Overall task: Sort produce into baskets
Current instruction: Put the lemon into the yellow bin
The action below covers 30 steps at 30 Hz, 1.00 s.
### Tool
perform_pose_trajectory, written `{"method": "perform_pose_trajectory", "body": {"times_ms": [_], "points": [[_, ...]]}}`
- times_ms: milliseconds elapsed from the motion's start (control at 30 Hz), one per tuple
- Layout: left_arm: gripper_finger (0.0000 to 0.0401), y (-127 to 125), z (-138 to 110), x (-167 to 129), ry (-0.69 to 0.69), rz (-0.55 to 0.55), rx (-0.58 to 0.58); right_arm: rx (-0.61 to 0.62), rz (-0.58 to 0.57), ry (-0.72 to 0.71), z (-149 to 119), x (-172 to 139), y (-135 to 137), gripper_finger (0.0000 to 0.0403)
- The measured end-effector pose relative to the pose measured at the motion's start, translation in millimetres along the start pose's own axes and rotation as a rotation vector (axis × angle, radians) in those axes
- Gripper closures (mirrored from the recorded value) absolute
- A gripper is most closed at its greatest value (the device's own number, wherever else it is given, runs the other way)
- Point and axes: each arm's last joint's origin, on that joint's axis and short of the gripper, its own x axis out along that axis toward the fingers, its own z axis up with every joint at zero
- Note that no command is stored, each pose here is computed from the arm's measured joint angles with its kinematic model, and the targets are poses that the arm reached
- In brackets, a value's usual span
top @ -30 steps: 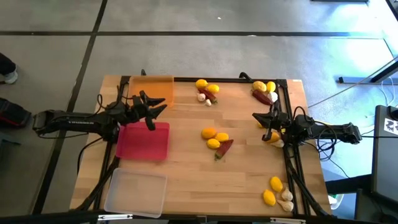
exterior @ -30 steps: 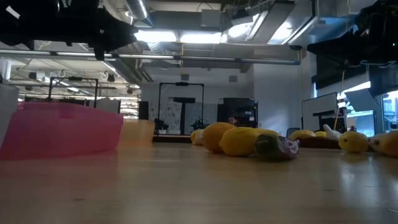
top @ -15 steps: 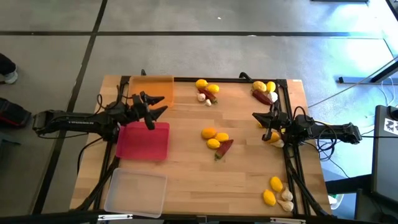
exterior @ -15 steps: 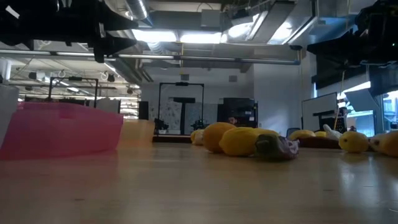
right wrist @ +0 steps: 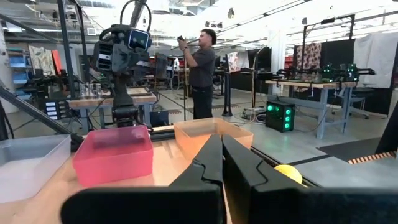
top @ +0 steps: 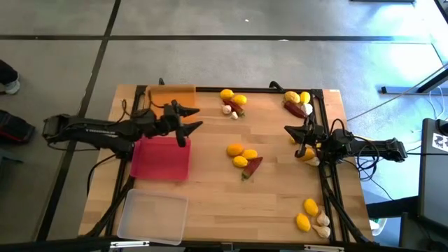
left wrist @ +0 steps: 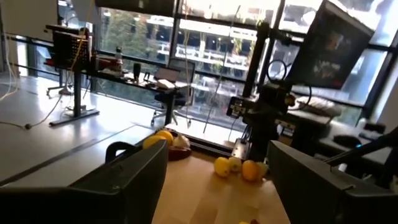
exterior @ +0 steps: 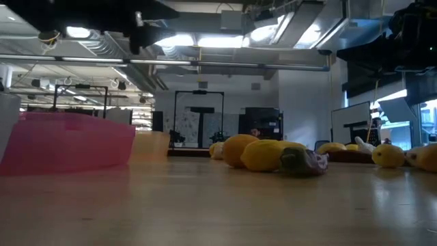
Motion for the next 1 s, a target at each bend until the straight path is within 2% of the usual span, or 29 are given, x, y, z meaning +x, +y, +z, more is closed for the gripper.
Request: {"method": "perform_pose_trajectory", "body": {"times_ms": [300,567,733,1000], "points": [[0.0129,-14.2,-8.9,51.6,0.145,0.002,0.039,0.003,-0.01,0.001,0.0,0.0,-0.3,0.0398],[0.0129,-23.2,-23.3,93.8,0.365,0.038,0.05,0.015,-0.019,0.003,-0.3,0.0,-0.5,0.0398],[0.0129,-27.6,-28.1,115.6,0.487,0.051,0.106,0.015,-0.019,0.004,-0.3,0.0,-0.5,0.0398],[0.0129,-30.7,-44.5,141.0,0.608,0.057,0.16,0.011,-0.018,0.016,-1.6,0.0,-0.5,0.0398]]}}
